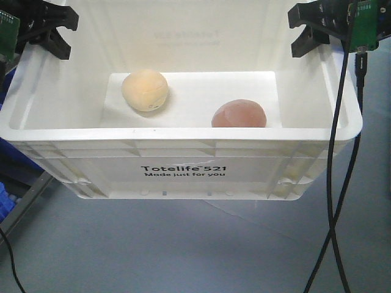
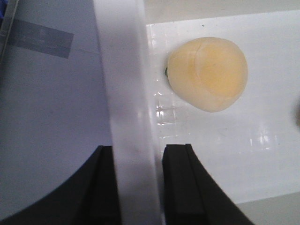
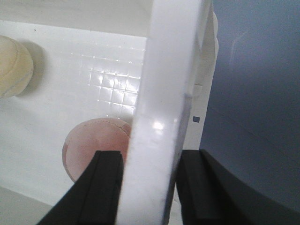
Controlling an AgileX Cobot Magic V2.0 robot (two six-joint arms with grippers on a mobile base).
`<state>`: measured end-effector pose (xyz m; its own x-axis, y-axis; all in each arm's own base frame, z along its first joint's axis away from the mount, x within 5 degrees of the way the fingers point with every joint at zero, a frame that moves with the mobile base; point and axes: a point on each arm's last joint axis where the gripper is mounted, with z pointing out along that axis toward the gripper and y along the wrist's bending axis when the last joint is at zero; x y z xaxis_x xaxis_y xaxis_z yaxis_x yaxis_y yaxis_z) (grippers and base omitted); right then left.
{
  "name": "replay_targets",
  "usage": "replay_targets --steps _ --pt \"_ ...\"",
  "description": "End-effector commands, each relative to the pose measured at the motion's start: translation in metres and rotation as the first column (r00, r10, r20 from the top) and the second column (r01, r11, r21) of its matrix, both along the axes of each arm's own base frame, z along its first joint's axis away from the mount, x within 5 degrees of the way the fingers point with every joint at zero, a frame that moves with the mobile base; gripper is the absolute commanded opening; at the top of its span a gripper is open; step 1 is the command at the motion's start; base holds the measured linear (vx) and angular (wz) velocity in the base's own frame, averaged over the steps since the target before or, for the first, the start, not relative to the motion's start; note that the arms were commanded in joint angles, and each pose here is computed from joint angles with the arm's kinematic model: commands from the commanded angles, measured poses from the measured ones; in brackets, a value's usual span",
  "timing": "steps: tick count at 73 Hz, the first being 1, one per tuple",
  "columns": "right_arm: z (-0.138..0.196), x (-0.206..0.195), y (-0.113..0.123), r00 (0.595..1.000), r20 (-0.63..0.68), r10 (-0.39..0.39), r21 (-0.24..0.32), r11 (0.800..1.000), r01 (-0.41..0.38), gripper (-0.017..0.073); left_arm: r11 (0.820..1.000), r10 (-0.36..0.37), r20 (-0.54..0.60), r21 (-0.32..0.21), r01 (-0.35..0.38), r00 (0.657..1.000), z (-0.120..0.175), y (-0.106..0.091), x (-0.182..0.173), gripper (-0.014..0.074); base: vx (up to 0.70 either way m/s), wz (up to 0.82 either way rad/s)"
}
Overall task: Place moving items into box and shelve
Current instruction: 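Hold the tote with both grippers as base approaches the blue-bin rack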
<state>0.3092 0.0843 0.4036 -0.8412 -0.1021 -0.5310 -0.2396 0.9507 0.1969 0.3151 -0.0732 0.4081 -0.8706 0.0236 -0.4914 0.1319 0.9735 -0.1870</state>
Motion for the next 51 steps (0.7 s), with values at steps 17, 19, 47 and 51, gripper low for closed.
replay_targets --steps 17,19,47,51 --pt "0.0393 -0.0130 0.0097 0.983 0.184 0.017 0.153 0.987 -0.046 -0.0010 0.990 -0.013 0.176 -0.136 0.037 0.984 0.0368 -0.0102 -0.0125 -0.0017 0.20 0.62" --pt "0.0393 -0.0130 0.0097 0.983 0.184 0.017 0.153 0.987 -0.046 -0.0010 0.990 -0.013 0.176 -0.136 0.037 0.984 0.0368 -0.0102 -0.0125 -0.0017 0.17 0.64" --pt "0.0393 -0.0130 0.0097 0.983 0.184 0.017 0.153 0.987 -0.046 -0.0010 0.990 -0.013 0.176 -0.136 0.037 0.984 0.0368 -0.0102 -0.0125 -0.0017 0.13 0.51" --pt "0.0393 -0.0130 0.0097 0.983 0.184 0.017 0.153 0.987 -0.046 -0.0010 0.990 -0.013 0.176 -0.136 0.037 0.984 0.0368 -0.0102 -0.0125 -0.0017 0.06 0.34"
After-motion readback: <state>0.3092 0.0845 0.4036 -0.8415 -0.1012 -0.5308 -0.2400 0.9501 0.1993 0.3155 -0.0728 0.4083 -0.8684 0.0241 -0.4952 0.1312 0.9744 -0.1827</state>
